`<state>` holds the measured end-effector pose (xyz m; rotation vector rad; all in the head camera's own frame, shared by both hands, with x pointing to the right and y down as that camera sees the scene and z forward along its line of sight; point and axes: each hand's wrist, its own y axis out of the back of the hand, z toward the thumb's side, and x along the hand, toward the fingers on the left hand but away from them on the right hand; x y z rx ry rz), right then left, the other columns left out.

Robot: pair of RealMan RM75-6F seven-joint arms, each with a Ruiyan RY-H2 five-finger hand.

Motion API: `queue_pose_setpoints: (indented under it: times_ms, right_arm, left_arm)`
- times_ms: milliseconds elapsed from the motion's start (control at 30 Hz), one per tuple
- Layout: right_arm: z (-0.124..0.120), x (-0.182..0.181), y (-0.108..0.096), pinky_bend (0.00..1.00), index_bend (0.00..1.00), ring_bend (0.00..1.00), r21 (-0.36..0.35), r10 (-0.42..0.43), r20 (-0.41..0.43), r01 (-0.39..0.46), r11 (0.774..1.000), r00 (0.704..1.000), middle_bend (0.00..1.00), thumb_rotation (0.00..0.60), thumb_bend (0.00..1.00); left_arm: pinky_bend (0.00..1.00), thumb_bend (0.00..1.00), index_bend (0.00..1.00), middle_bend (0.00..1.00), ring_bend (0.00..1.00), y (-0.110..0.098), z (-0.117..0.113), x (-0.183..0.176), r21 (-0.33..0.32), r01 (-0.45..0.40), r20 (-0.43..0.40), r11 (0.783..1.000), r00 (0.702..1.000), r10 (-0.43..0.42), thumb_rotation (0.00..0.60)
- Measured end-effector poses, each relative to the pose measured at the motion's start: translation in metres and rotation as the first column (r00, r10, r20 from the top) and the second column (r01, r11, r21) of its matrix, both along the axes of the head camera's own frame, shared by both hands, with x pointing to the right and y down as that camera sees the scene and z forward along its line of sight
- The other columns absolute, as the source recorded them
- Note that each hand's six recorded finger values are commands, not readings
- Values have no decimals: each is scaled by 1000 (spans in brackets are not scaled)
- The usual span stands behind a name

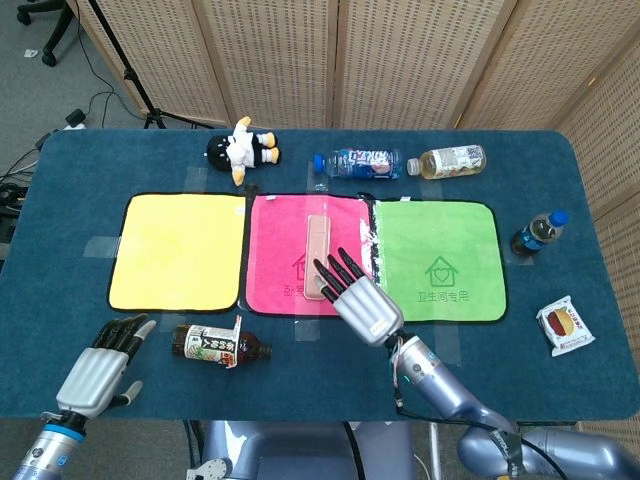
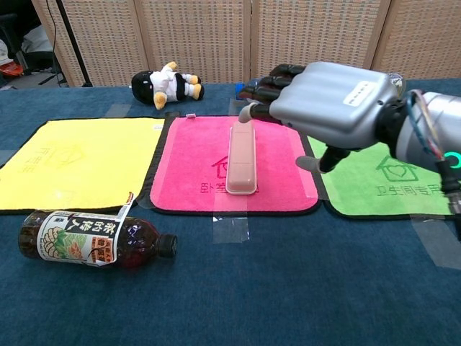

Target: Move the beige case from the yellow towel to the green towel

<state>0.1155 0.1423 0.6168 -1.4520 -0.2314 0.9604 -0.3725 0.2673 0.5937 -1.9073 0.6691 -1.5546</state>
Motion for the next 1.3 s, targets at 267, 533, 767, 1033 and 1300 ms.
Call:
queue_pose_setpoints:
  times_ms: [267,533,767,1033,1300]
  right_arm:
    - [17,-41,-10,0,143,0,55,-126,-74,130,990,989,31,600,672]
    - [39,-65,-18,0,171,0,70,-182,-140,193,979,973,57,600,672]
    - [59,-82,-22,0,171,0,51,-208,-183,221,974,961,57,600,672]
    - [73,-92,-34,0,171,0,51,-222,-224,238,970,949,57,600,672]
    - [81,-101,-51,0,171,0,50,-208,-236,225,973,949,57,600,672]
  left_arm:
    - [21,305,0,0,0,-3,3,-3,-4,18,-6,1000,1000,-18,600]
    - [21,305,0,0,0,-2,10,-6,-30,29,-5,999,1000,-29,600]
    - [21,306,0,0,0,-4,13,-9,-34,39,-6,999,999,-39,600]
    - [21,306,0,0,0,0,19,-7,-61,32,-8,998,999,-32,600]
    - [21,307,0,0,0,2,24,-4,-79,24,-12,997,1000,-25,600]
